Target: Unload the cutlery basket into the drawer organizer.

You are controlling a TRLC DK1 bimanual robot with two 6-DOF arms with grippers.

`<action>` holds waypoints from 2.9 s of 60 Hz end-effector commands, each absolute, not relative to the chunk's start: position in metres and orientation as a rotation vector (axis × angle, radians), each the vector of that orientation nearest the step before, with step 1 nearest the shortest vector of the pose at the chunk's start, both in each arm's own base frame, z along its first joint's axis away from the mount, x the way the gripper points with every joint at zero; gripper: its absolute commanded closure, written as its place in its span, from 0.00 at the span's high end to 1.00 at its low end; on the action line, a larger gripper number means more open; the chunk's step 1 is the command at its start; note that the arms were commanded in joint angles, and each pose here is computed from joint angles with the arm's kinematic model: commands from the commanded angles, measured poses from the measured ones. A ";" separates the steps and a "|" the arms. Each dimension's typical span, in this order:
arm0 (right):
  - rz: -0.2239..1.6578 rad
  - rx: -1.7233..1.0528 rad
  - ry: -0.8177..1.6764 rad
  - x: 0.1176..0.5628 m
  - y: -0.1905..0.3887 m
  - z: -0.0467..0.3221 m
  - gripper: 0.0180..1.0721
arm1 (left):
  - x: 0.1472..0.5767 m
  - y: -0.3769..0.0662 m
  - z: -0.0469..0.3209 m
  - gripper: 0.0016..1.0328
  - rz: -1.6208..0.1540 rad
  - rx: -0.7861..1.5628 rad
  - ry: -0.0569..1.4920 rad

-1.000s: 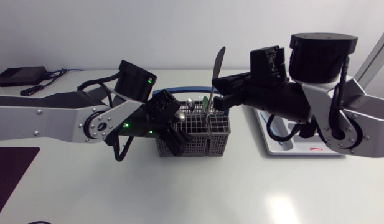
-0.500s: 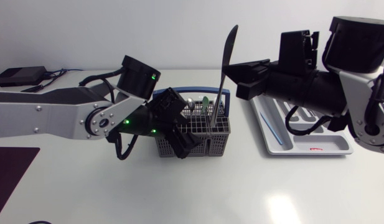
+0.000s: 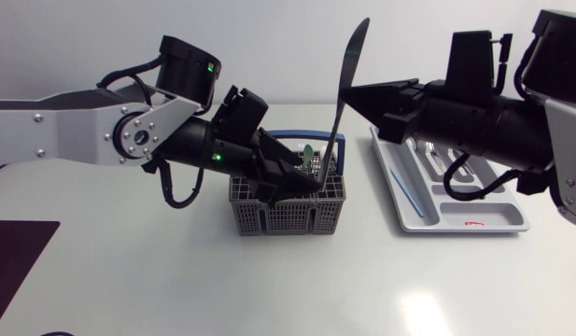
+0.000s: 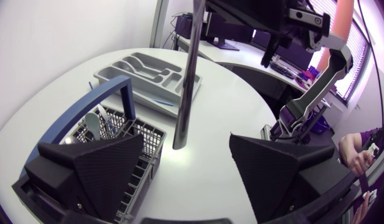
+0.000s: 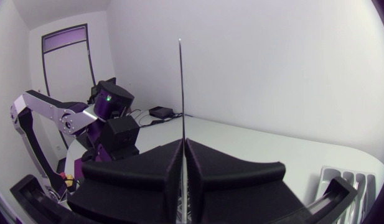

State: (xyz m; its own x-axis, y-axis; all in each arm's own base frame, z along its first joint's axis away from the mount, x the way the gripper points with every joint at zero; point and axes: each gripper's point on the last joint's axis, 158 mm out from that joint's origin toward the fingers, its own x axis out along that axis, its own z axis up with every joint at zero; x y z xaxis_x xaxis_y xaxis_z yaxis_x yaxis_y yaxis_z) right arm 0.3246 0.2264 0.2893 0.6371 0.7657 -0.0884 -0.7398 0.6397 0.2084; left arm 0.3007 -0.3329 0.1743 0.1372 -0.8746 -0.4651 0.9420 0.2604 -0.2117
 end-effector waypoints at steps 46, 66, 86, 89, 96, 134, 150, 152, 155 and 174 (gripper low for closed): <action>0.922 0.217 0.195 0.311 0.233 0.293 0.10 | 0.323 -0.370 0.170 0.79 -1.428 0.101 0.560; 0.918 0.218 0.198 0.311 0.231 0.289 0.10 | 0.319 -0.361 0.172 0.32 -1.461 0.068 0.565; 0.908 0.220 0.207 0.313 0.224 0.282 0.11 | 0.308 -0.362 0.172 0.24 -1.484 0.077 0.594; 0.909 0.220 0.208 0.313 0.224 0.281 0.12 | 0.308 -0.362 0.173 0.23 -1.487 0.077 0.602; 0.908 0.220 0.204 0.314 0.223 0.280 0.12 | 0.301 -0.361 0.173 0.22 -1.513 0.084 0.620; 0.903 0.219 0.208 0.312 0.221 0.277 0.11 | 0.283 -0.366 0.160 0.61 -1.584 0.155 0.599; 0.899 0.216 0.207 0.314 0.220 0.276 0.11 | 0.283 -0.367 0.140 0.65 -1.565 0.204 0.619; 0.899 0.217 0.209 0.314 0.220 0.276 0.11 | 0.282 -0.367 0.135 0.69 -1.559 0.225 0.622; 0.899 0.217 0.209 0.314 0.220 0.275 0.11 | 0.283 -0.368 0.129 0.76 -1.550 0.242 0.623; 0.901 0.212 0.217 0.312 0.220 0.271 0.11 | 0.288 -0.366 0.101 0.77 -1.505 0.307 0.614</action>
State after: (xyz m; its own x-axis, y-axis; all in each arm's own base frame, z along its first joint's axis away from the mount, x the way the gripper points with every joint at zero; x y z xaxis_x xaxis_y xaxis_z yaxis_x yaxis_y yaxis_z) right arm 0.3154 0.2214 0.2747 0.6059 0.7892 -0.1006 -0.7498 0.6087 0.2594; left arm 0.2954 -0.3690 0.1230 -0.0274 -0.8509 -0.5247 0.9809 0.0782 -0.1781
